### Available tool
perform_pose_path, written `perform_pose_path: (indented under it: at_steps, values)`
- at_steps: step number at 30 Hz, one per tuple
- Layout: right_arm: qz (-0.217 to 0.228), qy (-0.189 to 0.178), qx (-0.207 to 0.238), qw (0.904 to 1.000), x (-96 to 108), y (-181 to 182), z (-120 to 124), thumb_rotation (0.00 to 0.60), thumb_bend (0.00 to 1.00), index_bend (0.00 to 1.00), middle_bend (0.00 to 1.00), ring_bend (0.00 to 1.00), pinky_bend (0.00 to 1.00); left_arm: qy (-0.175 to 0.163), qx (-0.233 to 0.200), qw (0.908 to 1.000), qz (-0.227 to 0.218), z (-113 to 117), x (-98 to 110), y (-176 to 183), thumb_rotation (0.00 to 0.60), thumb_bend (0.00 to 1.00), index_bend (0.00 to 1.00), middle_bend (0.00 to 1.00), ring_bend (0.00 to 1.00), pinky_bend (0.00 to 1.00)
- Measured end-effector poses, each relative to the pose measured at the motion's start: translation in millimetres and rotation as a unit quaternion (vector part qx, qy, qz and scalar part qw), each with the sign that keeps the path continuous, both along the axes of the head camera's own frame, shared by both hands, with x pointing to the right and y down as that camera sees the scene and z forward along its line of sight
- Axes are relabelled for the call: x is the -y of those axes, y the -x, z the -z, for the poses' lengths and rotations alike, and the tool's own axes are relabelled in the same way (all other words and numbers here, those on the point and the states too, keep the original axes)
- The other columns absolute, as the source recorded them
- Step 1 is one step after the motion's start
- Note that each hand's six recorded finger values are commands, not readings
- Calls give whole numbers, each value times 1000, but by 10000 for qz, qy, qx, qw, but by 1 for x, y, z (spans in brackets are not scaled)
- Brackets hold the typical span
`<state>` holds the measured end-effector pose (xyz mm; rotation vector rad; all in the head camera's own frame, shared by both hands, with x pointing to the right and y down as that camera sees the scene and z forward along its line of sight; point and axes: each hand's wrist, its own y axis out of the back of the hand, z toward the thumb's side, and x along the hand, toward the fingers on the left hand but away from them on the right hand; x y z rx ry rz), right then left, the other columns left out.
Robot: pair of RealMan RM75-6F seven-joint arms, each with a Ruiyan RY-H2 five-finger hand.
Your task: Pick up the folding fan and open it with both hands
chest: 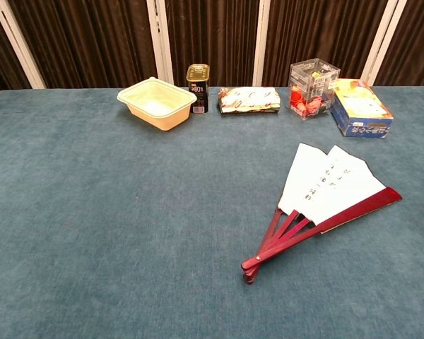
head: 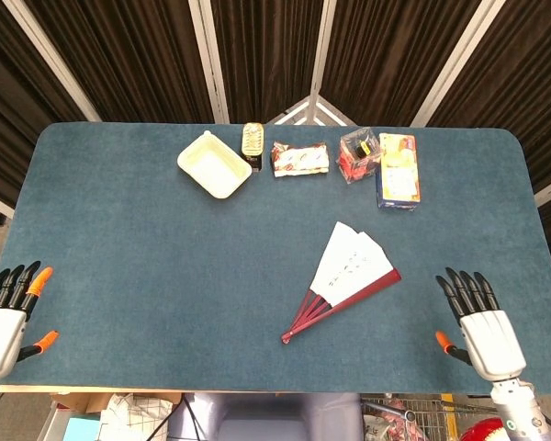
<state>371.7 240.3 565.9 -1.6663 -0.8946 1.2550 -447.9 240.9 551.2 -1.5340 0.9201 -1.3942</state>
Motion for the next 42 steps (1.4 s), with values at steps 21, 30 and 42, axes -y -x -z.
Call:
perform_pose_path:
  at_steps: [21,30,42]
  values:
    - [1493,86,819,9854,25,77,-80,600,256,344,79,0,0,5,-39,9999,103,0,1,3,600,0,0,0,0,0]
    - [1617,273,955,9818,20,108,-112,600,256,385,93,0,0,48,-70,9998,190,0,2,7,600,0,0,0,0,0]
    - [1528,474,1218,9796,5,137,-136,600,256,465,138,0,0,38,-129,9995,271,3,4,12,600,0,0,0,0,0]
